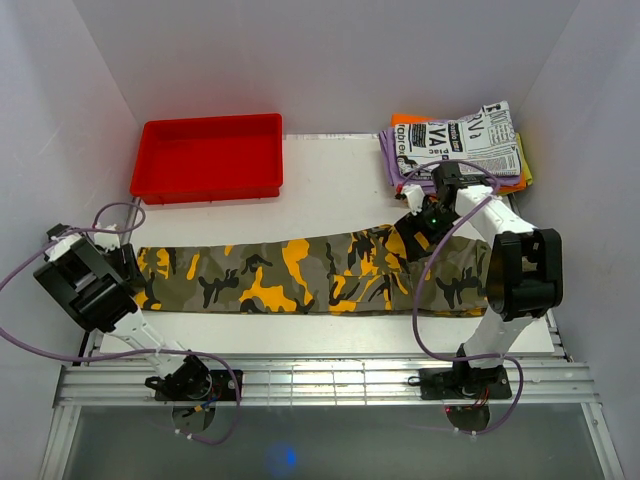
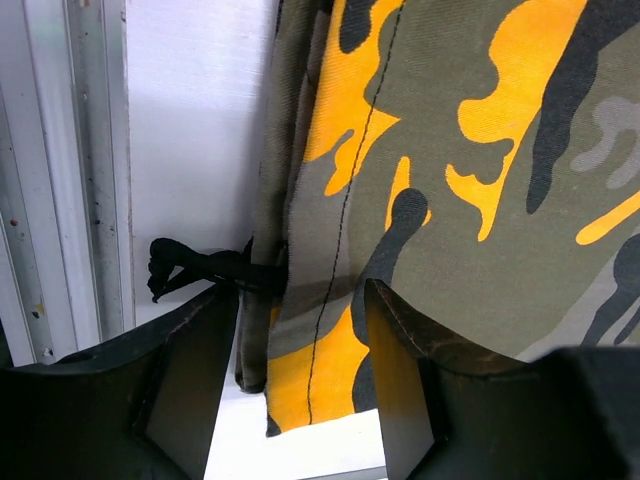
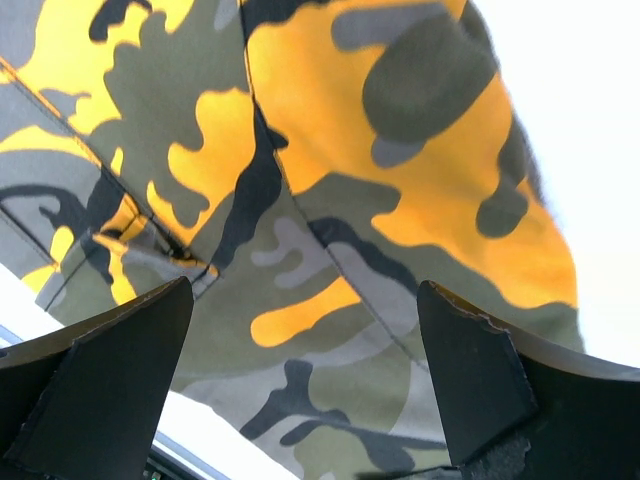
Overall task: Fold and stack the trousers
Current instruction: Fold the trousers
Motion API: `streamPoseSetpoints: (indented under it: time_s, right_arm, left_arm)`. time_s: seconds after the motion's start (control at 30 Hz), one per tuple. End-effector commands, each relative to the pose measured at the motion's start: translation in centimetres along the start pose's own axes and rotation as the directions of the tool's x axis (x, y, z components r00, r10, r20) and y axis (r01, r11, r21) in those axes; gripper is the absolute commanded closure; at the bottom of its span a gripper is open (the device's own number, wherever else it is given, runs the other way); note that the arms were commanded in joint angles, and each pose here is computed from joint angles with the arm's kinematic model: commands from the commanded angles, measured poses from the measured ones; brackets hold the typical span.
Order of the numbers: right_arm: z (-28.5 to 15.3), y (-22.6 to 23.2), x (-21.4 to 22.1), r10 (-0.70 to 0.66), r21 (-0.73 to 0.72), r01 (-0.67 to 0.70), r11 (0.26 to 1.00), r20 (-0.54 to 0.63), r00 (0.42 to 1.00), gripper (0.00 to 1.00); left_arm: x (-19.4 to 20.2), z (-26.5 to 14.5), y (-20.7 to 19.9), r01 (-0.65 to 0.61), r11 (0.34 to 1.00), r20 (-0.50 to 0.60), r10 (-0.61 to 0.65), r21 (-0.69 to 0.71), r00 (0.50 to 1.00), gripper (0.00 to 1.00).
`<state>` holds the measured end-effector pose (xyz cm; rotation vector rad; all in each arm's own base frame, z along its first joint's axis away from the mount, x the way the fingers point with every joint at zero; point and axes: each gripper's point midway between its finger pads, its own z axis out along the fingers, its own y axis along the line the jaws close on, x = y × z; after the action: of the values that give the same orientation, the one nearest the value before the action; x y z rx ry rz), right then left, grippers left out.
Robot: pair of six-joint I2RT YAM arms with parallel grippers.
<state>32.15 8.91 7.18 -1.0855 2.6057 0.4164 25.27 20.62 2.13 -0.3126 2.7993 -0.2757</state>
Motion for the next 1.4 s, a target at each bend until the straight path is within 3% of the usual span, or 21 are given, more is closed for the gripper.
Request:
streamPoseSetpoints:
  time_s: [0.0, 0.07, 0.2, 0.33, 0.37, 0.63, 0.67, 0.9, 0.97, 1.07, 1.2, 1.3, 1.37]
  right_arm:
    - [-1.9, 1.0, 0.4, -0.019, -0.022, 0.019, 1.000, -0.006, 1.000, 0.02]
    - [-1.7, 1.6, 1.2, -0.015, -0.039, 0.014, 0.999, -0.022, 1.000, 0.03]
    - [-1.6, 2.4, 2.3, -0.014, -0.061, 0.012, 0.998, -0.041, 0.999, 0.04]
    - [-1.9, 2.6, 2.7, -0.019, -0.061, 0.016, 0.998, -0.048, 0.999, 0.05]
    - [-1.9, 2.7, 2.7, -0.019, -0.066, 0.015, 0.998, -0.050, 0.999, 0.07]
    - [-1.9, 3.5, 2.6, -0.016, -0.106, 0.013, 0.994, -0.031, 0.999, 0.12]
    - [-2.0, 3.7, 2.7, -0.014, -0.111, 0.011, 0.994, -0.032, 0.999, 0.12]
    - [-2.3, 5.0, 4.7, -0.017, -0.155, 0.008, 0.988, -0.060, 0.998, 0.14]
    - [-2.4, 5.1, 5.3, -0.022, -0.150, 0.012, 0.989, -0.063, 0.998, 0.14]
    - [-2.3, 5.0, 5.7, -0.011, -0.152, 0.001, 0.988, -0.064, 0.998, 0.15]
    - [-2.3, 4.3, 6.6, 0.035, -0.140, -0.046, 0.989, -0.083, 0.996, 0.18]
    - [-2.5, 3.1, 7.5, 0.079, -0.117, -0.090, 0.989, -0.089, 0.993, 0.20]
    - [-2.6, 2.8, 7.7, 0.094, -0.105, -0.104, 0.989, -0.097, 0.991, 0.21]
  left_arm:
    - [1.5, 2.0, 0.3, -0.022, 0.999, -0.032, 0.021, -0.029, 0.999, 0.35]
    - [1.6, 2.3, 0.0, -0.017, 1.000, -0.029, 0.016, -0.021, 0.999, 0.36]
    - [1.1, 2.5, -0.9, 0.034, 0.999, -0.002, -0.033, 0.019, 0.999, 0.57]
    - [-1.7, 1.1, -1.5, 0.053, 0.996, 0.055, -0.057, 0.070, 0.997, 0.95]
    - [-2.2, 0.6, -1.5, 0.056, 0.996, 0.059, -0.061, 0.073, 0.996, 0.99]
    - [-8.9, -7.6, 2.2, -0.005, 0.999, 0.201, 0.012, -0.033, 0.980, 1.00]
    - [-10.5, -9.4, 2.7, -0.050, 0.996, 0.239, 0.066, -0.075, 0.969, 1.00]
    - [-12.2, -15.4, 3.4, -0.179, 0.955, 0.255, 0.239, -0.237, 0.937, 1.00]
    - [-12.4, -16.5, 1.0, -0.224, 0.954, 0.284, 0.275, -0.201, 0.918, 1.00]
    - [-12.4, -16.1, -6.1, -0.373, 0.925, 0.273, 0.379, -0.075, 0.884, 1.00]
    - [-11.9, -16.2, -18.3, -0.462, 0.881, 0.341, 0.405, 0.101, 0.848, 1.00]
    - [-10.3, -15.4, -25.5, -0.447, 0.850, 0.363, 0.337, 0.279, 0.869, 1.00]
    - [-8.7, -13.4, -27.3, -0.388, 0.864, 0.306, 0.293, 0.321, 0.906, 1.00]
